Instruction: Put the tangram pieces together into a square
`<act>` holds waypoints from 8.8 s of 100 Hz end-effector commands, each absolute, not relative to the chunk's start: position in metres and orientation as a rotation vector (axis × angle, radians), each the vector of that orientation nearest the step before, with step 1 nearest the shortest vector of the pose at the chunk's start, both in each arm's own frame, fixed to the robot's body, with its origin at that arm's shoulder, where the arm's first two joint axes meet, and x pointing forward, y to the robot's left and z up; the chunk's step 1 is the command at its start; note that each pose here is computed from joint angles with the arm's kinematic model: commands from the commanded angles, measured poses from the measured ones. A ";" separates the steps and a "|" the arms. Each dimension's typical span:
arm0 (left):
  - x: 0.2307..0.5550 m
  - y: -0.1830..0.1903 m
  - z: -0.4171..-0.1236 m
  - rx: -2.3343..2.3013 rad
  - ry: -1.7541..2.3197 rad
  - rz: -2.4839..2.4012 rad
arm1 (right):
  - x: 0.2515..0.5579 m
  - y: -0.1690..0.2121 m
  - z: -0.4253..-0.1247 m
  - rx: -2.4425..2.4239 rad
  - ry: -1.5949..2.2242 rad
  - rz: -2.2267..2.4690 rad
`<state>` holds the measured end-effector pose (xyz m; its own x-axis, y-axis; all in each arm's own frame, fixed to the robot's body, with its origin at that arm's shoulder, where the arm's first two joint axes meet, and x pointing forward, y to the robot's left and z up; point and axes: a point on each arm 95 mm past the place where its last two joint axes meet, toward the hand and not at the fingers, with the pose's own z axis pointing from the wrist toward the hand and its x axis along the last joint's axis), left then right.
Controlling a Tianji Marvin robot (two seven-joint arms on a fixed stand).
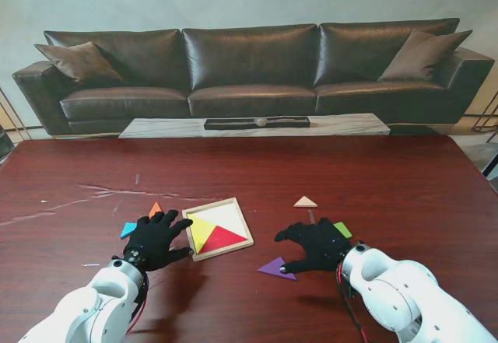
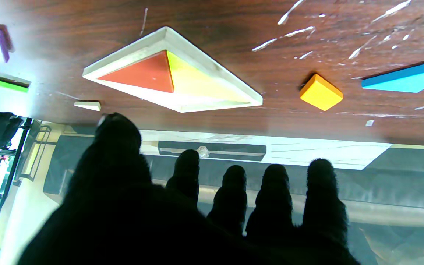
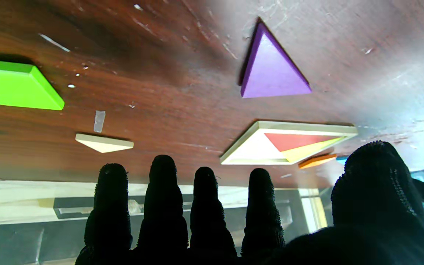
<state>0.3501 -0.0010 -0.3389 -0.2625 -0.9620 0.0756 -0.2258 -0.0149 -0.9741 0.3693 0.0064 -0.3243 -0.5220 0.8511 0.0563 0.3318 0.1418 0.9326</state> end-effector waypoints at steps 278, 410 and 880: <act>0.316 -0.003 -0.315 -1.219 1.526 -1.372 | 0.351 0.034 -0.423 1.242 1.960 1.170; 0.314 -0.005 -0.311 -1.240 1.513 -1.406 | 0.340 0.045 -0.430 1.235 2.018 1.075; 0.312 -0.003 -0.313 -1.247 1.519 -1.373 | 0.405 0.027 -0.417 0.899 2.018 1.298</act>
